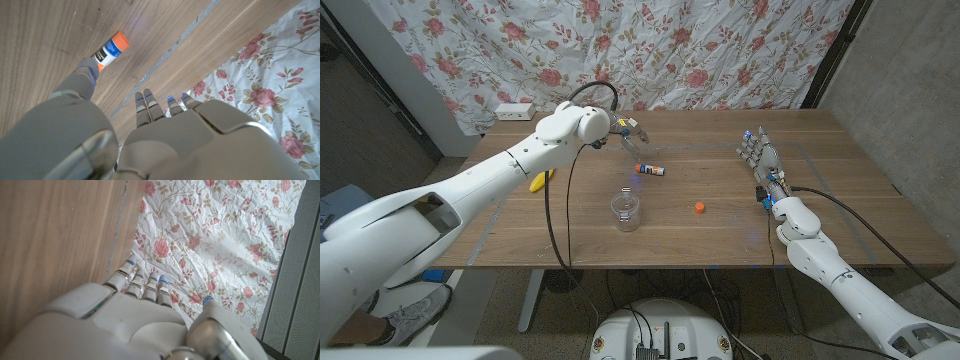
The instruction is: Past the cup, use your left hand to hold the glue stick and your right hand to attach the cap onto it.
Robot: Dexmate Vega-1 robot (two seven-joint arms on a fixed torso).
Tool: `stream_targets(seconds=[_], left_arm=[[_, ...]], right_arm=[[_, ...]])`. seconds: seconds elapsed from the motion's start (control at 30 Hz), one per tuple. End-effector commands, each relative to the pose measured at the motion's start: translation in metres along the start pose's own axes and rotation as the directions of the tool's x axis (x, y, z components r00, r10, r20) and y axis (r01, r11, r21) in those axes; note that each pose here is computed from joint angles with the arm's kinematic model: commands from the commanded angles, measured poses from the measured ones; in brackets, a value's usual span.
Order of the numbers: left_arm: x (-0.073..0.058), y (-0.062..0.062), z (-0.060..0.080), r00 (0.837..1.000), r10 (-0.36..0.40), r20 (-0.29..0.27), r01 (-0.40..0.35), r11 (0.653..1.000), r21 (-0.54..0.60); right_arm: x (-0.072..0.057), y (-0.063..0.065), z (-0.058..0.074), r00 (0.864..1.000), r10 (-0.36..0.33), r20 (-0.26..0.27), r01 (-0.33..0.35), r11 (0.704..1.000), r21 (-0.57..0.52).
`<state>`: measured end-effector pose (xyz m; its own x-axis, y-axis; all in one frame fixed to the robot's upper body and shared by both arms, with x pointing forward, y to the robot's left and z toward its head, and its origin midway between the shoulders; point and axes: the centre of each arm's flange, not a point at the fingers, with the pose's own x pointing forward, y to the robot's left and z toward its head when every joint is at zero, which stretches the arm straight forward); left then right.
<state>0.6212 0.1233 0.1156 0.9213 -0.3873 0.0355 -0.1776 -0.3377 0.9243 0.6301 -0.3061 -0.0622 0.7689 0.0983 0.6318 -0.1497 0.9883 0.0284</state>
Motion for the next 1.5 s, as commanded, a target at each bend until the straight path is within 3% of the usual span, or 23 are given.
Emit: stream_targets(seconds=[0.03, 1.0, 1.5], left_arm=[[0.011, -0.011, 0.012, 1.000, 0.021, -0.001, -0.021, 1.000, 0.001], [0.039, -0.038, 0.036, 0.999, 0.026, 0.032, -0.027, 1.000, 0.009], [0.046, -0.049, 0.037, 0.999, 0.034, 0.004, -0.034, 0.999, 0.015]], right_arm=[[0.000, -0.004, 0.001, 1.000, -0.008, -0.002, 0.008, 1.000, 0.004], [-0.008, -0.006, 0.002, 1.000, -0.028, 0.004, 0.028, 1.000, 0.002], [-0.007, -0.006, 0.001, 0.999, -0.033, 0.002, 0.033, 0.999, 0.003]])
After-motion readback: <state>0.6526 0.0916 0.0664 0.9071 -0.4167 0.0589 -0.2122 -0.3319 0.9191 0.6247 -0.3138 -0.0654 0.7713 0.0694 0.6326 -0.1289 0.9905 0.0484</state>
